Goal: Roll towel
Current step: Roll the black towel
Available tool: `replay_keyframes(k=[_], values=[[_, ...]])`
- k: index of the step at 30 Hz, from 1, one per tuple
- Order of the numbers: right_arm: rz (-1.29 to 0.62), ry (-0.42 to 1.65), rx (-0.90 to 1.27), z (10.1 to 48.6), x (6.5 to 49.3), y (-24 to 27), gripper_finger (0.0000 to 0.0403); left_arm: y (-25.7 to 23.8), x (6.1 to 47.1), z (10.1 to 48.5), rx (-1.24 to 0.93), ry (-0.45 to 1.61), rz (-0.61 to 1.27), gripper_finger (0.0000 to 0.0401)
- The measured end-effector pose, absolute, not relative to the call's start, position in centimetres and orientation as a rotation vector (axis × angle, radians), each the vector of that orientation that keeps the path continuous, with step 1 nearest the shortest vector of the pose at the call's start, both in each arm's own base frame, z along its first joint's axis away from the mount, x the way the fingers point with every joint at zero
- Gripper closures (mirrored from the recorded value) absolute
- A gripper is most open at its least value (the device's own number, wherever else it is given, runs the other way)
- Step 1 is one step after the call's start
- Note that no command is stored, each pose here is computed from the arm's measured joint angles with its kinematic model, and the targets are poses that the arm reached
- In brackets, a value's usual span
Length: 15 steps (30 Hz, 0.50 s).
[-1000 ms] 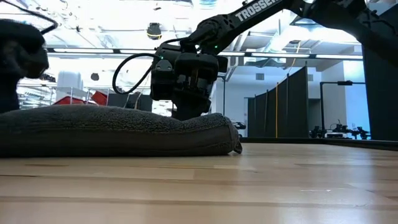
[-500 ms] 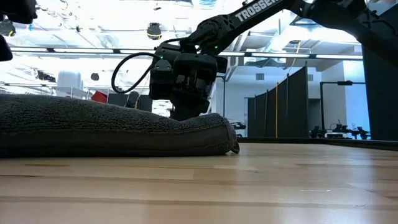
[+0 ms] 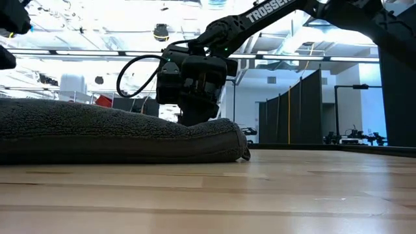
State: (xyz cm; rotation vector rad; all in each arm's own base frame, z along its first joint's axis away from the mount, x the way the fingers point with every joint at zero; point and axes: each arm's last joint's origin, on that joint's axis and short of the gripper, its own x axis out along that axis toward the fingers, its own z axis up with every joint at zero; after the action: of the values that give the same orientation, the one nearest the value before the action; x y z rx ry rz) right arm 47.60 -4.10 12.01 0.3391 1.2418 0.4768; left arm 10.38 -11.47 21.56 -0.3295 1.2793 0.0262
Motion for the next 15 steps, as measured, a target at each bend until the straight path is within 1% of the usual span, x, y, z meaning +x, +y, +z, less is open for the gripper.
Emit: replay_keyframes(k=[7, 10, 13, 15], values=[[0.476, 1.241, 0.340, 12.0, 47.6, -4.1, 0.0326, -12.6, 11.4, 18.9, -0.306, 1.242, -0.031, 0.0167], [0.473, 1.242, 0.344, 12.0, 47.6, -4.1, 0.0326, -12.4, 11.5, 17.2, -0.273, 1.302, 0.043, 0.0168], [0.472, 1.232, 0.342, 12.1, 47.7, -4.1, 0.0326, -12.1, 11.8, 15.6, -0.341, 1.379, 0.099, 0.0168], [0.472, 1.233, 0.342, 12.1, 47.7, -4.1, 0.0326, -12.4, 12.4, 14.6, -0.431, 1.398, 0.047, 0.0169]])
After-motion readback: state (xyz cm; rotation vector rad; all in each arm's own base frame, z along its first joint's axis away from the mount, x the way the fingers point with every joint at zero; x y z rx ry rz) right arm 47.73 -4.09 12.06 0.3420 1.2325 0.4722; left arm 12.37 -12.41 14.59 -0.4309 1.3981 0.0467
